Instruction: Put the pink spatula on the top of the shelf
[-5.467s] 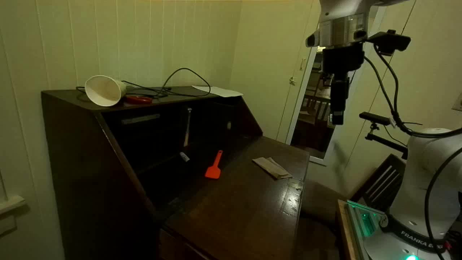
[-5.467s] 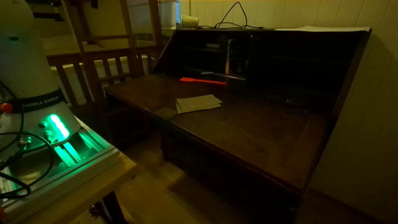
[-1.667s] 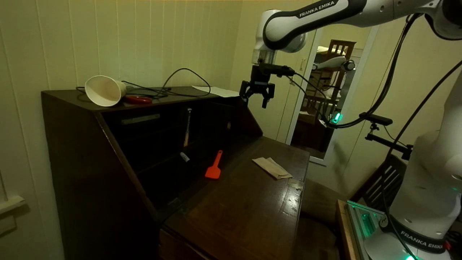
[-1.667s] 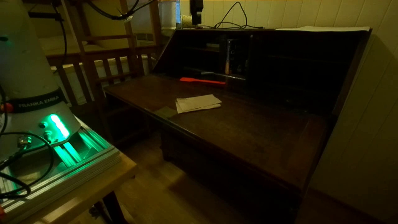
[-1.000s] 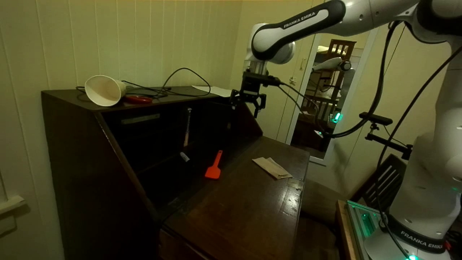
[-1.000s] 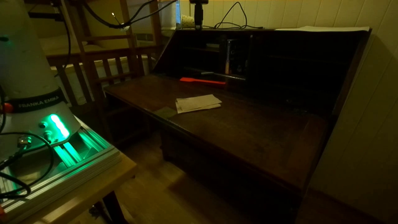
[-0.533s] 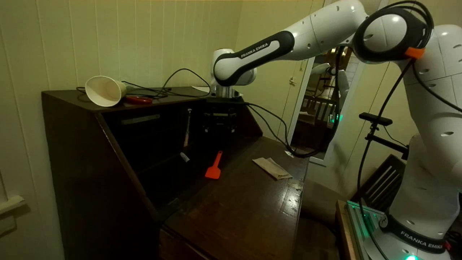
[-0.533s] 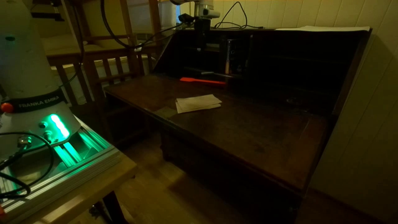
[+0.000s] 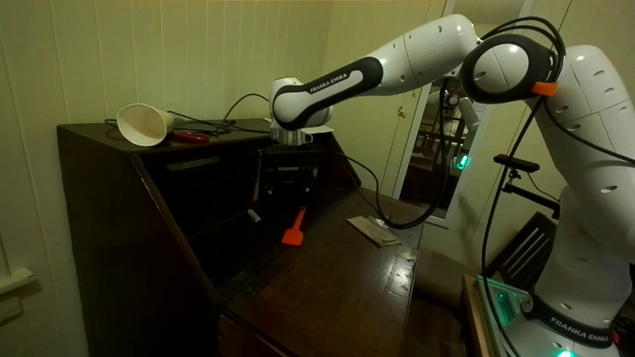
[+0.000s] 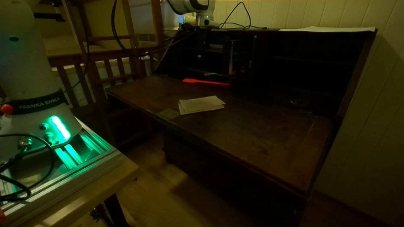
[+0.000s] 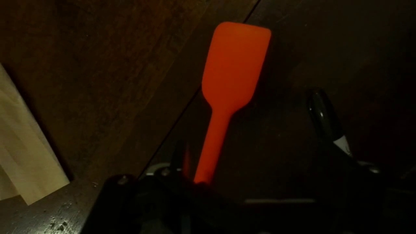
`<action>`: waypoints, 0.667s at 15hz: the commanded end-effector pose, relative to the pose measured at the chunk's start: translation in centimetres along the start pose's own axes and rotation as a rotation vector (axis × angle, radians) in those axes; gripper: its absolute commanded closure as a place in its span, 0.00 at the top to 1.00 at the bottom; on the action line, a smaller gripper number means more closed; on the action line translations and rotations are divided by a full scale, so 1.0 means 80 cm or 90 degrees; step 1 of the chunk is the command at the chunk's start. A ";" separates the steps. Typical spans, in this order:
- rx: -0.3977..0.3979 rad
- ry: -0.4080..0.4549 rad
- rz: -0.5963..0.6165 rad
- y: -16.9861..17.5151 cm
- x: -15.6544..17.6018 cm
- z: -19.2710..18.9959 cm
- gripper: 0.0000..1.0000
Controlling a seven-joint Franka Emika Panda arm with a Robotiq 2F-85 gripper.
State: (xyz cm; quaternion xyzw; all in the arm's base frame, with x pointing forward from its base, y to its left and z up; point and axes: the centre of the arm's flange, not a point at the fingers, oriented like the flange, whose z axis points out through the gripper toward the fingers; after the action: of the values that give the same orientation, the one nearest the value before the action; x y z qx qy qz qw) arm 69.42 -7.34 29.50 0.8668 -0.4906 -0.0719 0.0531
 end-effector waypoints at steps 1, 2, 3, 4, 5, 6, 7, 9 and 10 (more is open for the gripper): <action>-0.002 0.004 0.017 -0.003 -0.002 -0.002 1.00; -0.003 0.000 0.039 -0.002 -0.003 0.005 1.00; -0.005 -0.002 0.080 0.000 -0.006 0.017 1.00; -0.002 -0.006 0.098 0.003 -0.008 0.027 1.00; 0.000 -0.012 0.118 0.009 -0.012 0.042 1.00; 0.004 -0.017 0.141 0.015 -0.015 0.056 1.00; 0.011 -0.015 0.157 0.025 -0.019 0.071 1.00; 0.022 0.008 0.161 0.045 -0.025 0.100 1.00; 0.029 0.026 0.146 0.053 -0.027 0.112 1.00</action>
State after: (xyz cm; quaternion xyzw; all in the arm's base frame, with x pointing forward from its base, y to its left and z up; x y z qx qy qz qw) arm 67.05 -7.75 23.54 0.8079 -0.5830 -0.0631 0.0585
